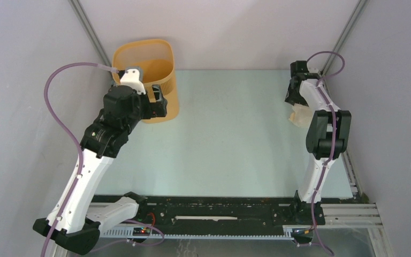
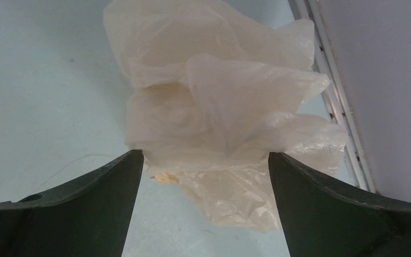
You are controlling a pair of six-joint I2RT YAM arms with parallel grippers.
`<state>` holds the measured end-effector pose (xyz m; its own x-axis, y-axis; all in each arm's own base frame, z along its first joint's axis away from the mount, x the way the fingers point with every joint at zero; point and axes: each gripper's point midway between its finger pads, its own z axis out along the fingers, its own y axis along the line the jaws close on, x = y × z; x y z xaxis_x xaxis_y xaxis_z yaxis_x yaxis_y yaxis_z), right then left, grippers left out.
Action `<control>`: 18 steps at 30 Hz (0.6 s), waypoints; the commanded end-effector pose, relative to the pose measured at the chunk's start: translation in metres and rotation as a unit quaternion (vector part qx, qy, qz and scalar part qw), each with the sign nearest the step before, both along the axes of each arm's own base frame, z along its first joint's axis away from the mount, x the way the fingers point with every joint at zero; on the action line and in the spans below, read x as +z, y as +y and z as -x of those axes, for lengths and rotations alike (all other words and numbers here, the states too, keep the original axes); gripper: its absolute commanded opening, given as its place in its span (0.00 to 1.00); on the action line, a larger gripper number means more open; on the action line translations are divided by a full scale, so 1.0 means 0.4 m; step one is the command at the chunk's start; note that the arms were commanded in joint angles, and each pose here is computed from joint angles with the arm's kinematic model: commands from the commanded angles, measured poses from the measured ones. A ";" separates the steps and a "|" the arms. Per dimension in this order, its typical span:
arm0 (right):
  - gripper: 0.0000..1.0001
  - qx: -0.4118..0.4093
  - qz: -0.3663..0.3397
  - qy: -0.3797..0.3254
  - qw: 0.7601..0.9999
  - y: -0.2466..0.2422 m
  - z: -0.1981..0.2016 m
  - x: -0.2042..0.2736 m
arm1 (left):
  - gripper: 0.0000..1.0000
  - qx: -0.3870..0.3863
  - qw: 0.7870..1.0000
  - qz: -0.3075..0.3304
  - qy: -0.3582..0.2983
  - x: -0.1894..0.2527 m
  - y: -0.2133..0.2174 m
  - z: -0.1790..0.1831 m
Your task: Put the trash bags into the trash bin
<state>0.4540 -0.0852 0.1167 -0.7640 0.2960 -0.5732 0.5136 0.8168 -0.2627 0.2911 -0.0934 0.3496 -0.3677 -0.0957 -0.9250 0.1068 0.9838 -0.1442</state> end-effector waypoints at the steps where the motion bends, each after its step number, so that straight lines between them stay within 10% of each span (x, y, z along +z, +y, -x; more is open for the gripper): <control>1: 0.96 -0.005 0.068 0.035 0.997 -0.037 0.001 -0.019 | 1.00 -0.013 0.999 0.001 -0.040 0.067 -0.008 -0.007; 11: 0.76 0.011 0.012 0.045 0.999 0.011 -0.003 -0.091 | 1.00 -0.019 0.999 0.010 -0.040 0.076 -0.016 -0.005; 18: 0.32 0.060 -0.039 0.021 0.997 0.096 0.015 -0.063 | 1.00 -0.022 0.998 0.032 -0.039 0.083 -0.025 0.005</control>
<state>0.4456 -0.0749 0.0615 -0.8492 0.2598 -0.4597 0.4313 0.8434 -0.3202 0.2925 -0.0970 0.3480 -0.3753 -0.0867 -0.9228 0.1242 0.9819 -0.1427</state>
